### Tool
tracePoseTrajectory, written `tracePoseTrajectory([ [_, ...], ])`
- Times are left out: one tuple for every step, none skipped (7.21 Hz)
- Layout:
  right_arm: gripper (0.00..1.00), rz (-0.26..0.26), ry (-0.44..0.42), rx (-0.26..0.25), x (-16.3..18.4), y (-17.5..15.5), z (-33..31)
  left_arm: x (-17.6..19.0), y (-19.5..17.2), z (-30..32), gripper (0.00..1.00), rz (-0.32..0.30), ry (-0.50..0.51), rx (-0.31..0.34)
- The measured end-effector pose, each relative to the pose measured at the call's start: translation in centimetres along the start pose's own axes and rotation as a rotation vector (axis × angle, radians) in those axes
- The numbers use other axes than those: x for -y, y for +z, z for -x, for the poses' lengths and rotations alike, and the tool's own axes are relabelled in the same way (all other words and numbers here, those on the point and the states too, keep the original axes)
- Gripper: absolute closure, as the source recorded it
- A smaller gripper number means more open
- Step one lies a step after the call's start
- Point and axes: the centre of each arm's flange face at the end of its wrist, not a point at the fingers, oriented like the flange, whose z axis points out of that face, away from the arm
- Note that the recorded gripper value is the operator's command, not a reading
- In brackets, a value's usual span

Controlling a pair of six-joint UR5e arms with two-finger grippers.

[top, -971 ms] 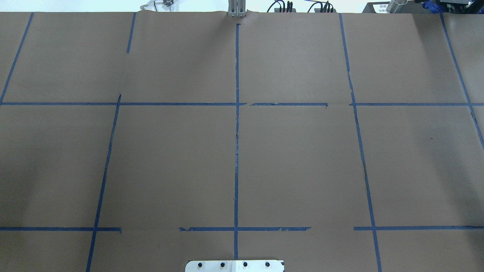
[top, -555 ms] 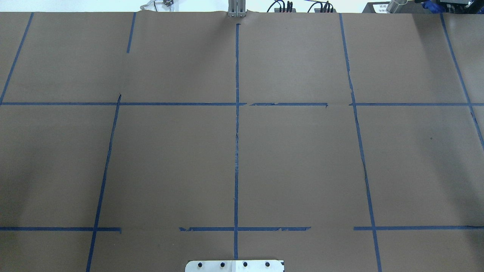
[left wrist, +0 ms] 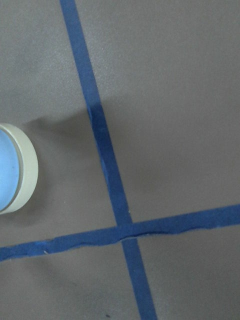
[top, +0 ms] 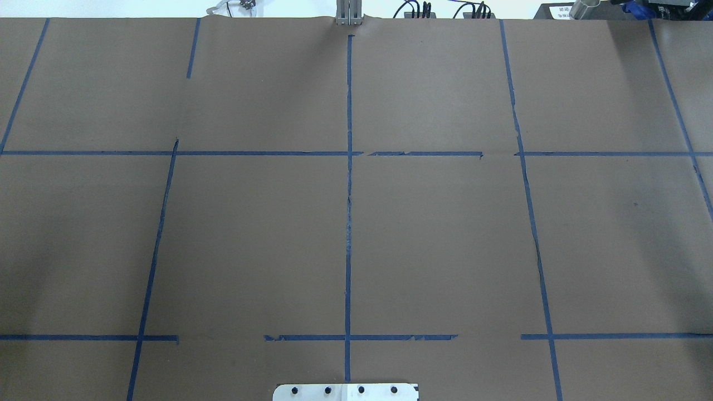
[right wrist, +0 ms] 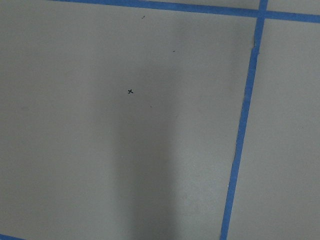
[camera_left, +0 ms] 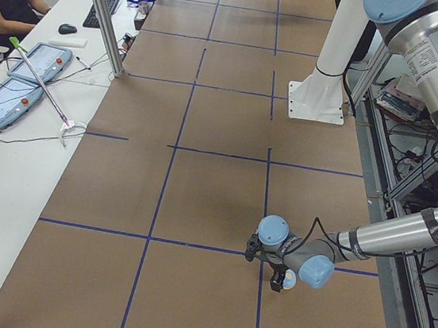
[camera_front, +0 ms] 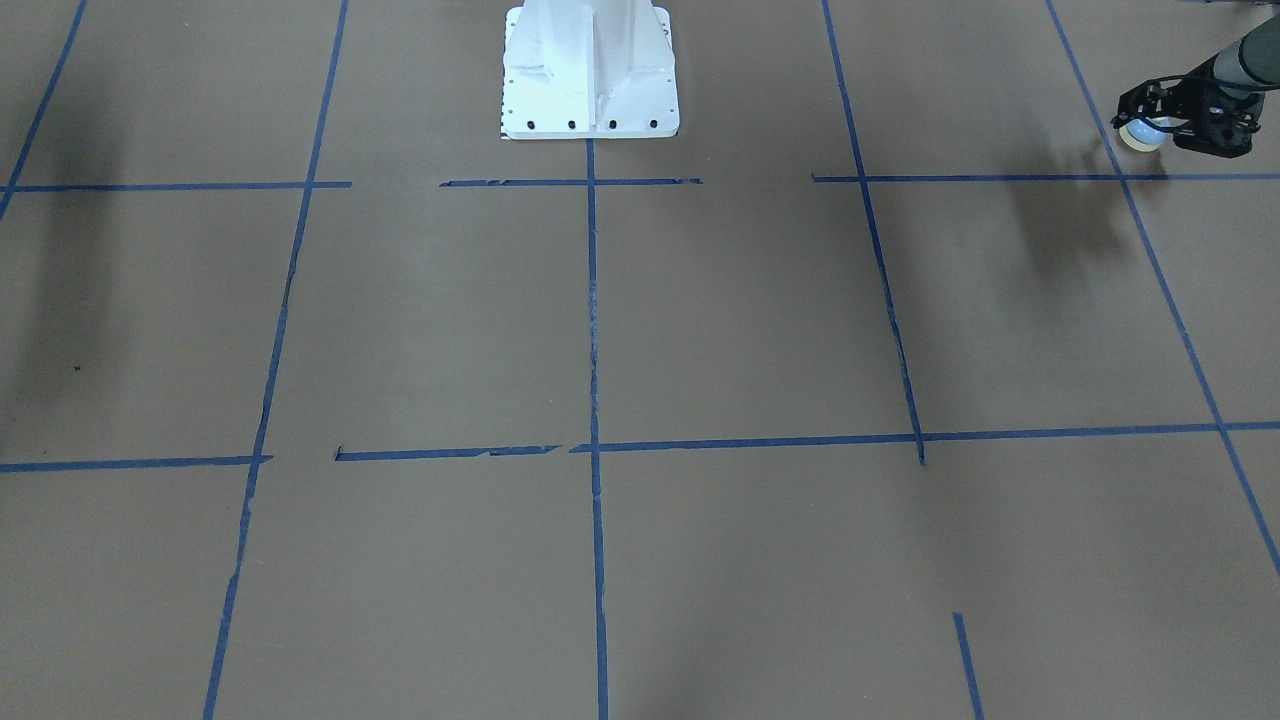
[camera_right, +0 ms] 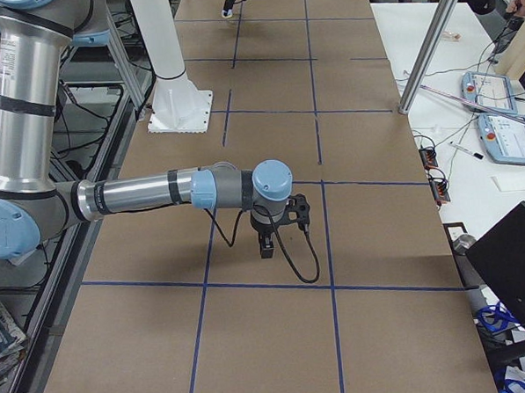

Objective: Place and press bell with both arms
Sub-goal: 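Carry the held bell with the left gripper toward the table center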

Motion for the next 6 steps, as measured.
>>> tracePoseTrajectory([
  [0.00, 0.000, 0.000, 0.000, 0.00, 0.01, 0.02, -0.12, 0.40, 0.17, 0.00, 0.009, -0.001, 0.011],
  [0.00, 0.001, 0.000, 0.001, 0.01, 0.03, 0.05, -0.30, 0.72, 0.55, 0.00, 0.014, -0.005, 0.022],
  [0.00, 0.001, -0.001, 0.004, 0.02, 0.05, 0.09, -0.42, 0.89, 0.77, 0.00, 0.016, -0.008, 0.029],
  [0.00, 0.001, -0.001, 0.010, 0.02, 0.06, 0.16, -0.48, 0.96, 0.81, 0.03, 0.019, -0.008, 0.030],
  [0.00, 0.001, -0.002, 0.017, 0.03, 0.07, 0.23, -0.50, 1.00, 0.80, 0.05, 0.021, -0.007, 0.029],
  [0.00, 0.001, -0.003, 0.022, 0.03, 0.07, 0.28, -0.54, 1.03, 0.80, 0.05, 0.023, -0.007, 0.028],
])
